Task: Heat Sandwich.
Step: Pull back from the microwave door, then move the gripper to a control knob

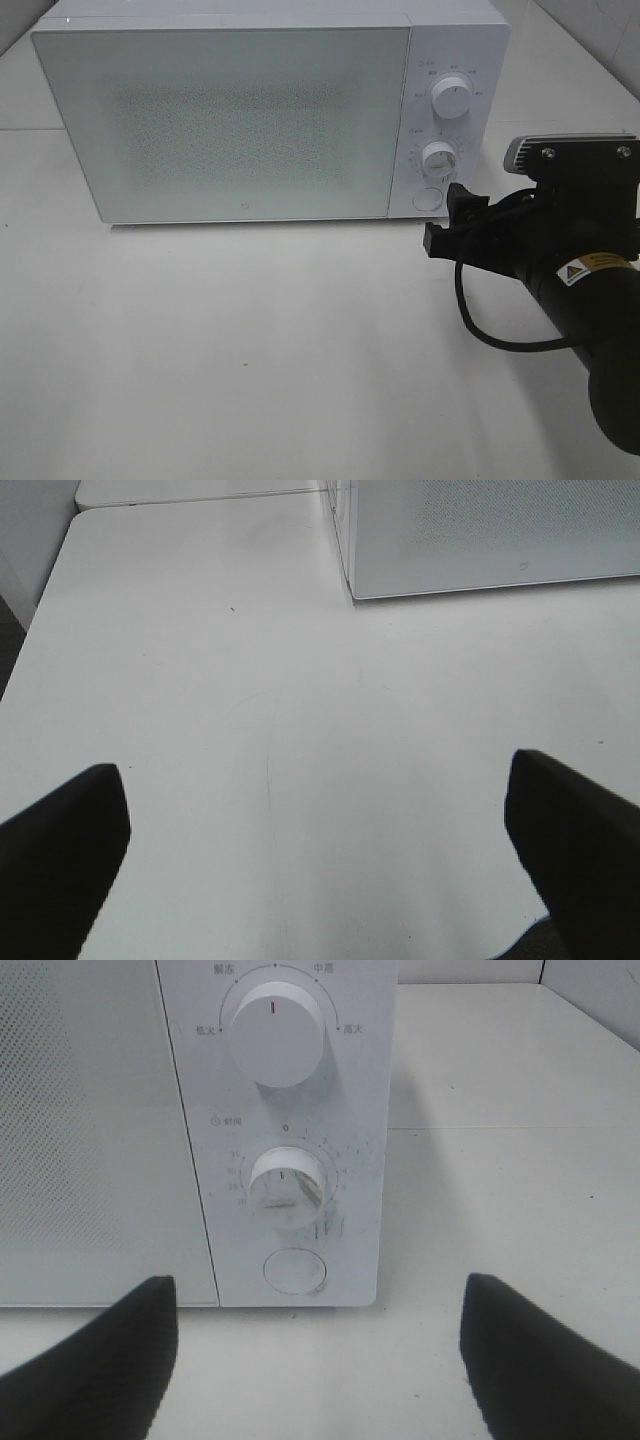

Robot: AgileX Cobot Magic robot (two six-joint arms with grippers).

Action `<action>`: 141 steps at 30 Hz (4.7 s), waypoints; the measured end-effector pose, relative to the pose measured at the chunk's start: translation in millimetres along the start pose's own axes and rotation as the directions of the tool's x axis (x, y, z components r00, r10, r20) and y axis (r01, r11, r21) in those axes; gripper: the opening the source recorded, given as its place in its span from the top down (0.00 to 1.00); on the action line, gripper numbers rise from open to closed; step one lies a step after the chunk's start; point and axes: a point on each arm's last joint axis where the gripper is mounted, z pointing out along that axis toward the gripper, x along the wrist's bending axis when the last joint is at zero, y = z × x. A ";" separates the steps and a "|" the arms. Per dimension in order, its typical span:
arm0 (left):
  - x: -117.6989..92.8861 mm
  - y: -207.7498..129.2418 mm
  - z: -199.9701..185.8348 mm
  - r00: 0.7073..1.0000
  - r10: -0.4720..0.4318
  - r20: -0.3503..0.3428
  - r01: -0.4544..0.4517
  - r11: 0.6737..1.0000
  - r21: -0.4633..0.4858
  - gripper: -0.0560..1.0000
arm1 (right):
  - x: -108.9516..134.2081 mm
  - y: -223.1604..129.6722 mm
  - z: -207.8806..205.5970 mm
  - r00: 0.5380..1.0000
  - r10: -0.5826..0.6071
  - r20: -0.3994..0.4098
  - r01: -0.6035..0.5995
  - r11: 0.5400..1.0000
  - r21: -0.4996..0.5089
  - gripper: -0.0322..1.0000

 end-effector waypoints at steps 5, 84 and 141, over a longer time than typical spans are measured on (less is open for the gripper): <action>0.0 0.0 0.0 1.000 0.000 0.000 0.000 1.000 0.000 0.03 | 0.7 0.6 0.2 1.000 0.003 0.000 -0.003 1.000 -0.002 0.24; 0.0 0.0 0.0 1.000 0.000 0.000 0.000 1.000 0.000 0.03 | 32.1 -15.0 115.5 0.996 -0.007 0.091 0.010 1.000 -0.029 0.56; 0.0 0.0 0.0 1.000 0.000 0.000 0.000 1.000 0.000 0.03 | 29.8 -17.5 115.2 -0.157 0.987 -0.032 -0.981 -0.160 -0.110 0.56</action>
